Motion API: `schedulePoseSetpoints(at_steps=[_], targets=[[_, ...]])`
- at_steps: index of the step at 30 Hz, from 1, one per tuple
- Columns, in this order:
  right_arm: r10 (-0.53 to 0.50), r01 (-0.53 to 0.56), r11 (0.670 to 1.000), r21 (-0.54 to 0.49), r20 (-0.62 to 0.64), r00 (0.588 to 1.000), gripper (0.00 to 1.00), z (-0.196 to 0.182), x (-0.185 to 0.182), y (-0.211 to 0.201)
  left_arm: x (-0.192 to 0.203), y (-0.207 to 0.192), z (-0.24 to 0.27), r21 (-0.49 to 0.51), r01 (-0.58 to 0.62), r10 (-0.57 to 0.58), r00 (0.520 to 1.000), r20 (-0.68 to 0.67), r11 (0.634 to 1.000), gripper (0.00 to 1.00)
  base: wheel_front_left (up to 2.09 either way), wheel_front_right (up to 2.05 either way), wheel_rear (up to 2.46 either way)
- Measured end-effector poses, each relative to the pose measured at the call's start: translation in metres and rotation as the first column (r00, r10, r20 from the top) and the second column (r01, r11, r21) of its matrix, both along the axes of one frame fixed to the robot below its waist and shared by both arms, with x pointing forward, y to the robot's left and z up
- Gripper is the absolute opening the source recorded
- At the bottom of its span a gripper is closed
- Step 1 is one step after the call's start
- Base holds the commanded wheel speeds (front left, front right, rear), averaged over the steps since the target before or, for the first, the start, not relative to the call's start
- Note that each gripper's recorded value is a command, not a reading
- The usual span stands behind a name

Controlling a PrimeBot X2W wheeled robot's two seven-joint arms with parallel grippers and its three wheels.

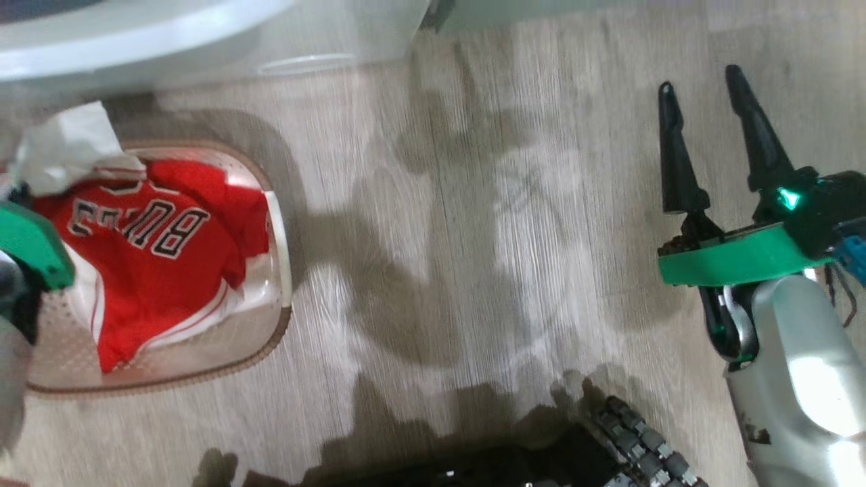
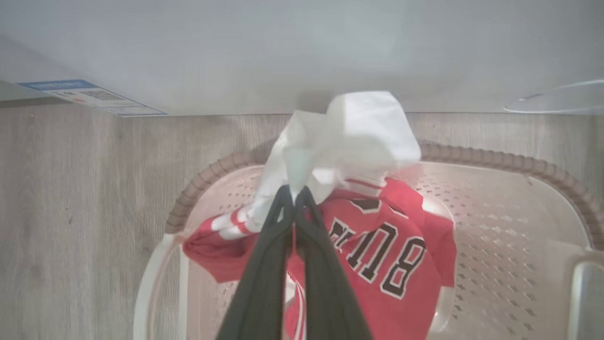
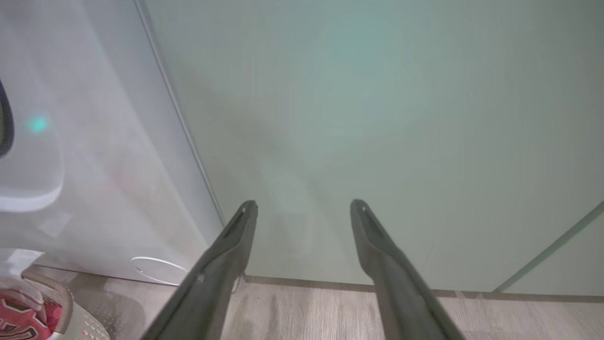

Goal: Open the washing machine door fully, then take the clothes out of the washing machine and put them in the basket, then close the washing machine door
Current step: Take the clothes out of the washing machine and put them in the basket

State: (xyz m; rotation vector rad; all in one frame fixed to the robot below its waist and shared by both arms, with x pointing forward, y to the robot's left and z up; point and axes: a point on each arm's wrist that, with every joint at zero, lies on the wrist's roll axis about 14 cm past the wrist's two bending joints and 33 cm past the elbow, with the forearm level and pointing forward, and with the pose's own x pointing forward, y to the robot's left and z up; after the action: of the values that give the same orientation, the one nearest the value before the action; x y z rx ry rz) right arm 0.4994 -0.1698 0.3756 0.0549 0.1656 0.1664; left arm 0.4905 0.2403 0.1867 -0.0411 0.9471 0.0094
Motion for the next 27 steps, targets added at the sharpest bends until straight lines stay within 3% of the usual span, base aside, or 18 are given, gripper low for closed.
schedulePoseSetpoints(at_steps=[12,23,27], targets=[[0.004,-0.007,1.0,0.028,0.091,0.996,1.0,0.05,-0.008,0.006,-0.092,-0.08,0.007,-0.203,0.08,-0.127,0.966,-0.227,0.976,0.0,0.0,0.0,0.0],[0.002,-0.003,1.0,0.021,0.029,1.0,1.0,0.02,-0.006,0.002,-0.14,-0.102,-0.028,-0.28,0.054,-0.179,0.877,-0.445,0.959,0.0,0.0,0.0,0.0],[-0.003,0.003,1.0,0.009,0.018,1.0,1.0,0.012,-0.004,-0.002,-0.139,-0.103,-0.036,-0.274,0.066,-0.189,0.872,-0.451,0.959,0.0,0.0,0.0,0.0]])
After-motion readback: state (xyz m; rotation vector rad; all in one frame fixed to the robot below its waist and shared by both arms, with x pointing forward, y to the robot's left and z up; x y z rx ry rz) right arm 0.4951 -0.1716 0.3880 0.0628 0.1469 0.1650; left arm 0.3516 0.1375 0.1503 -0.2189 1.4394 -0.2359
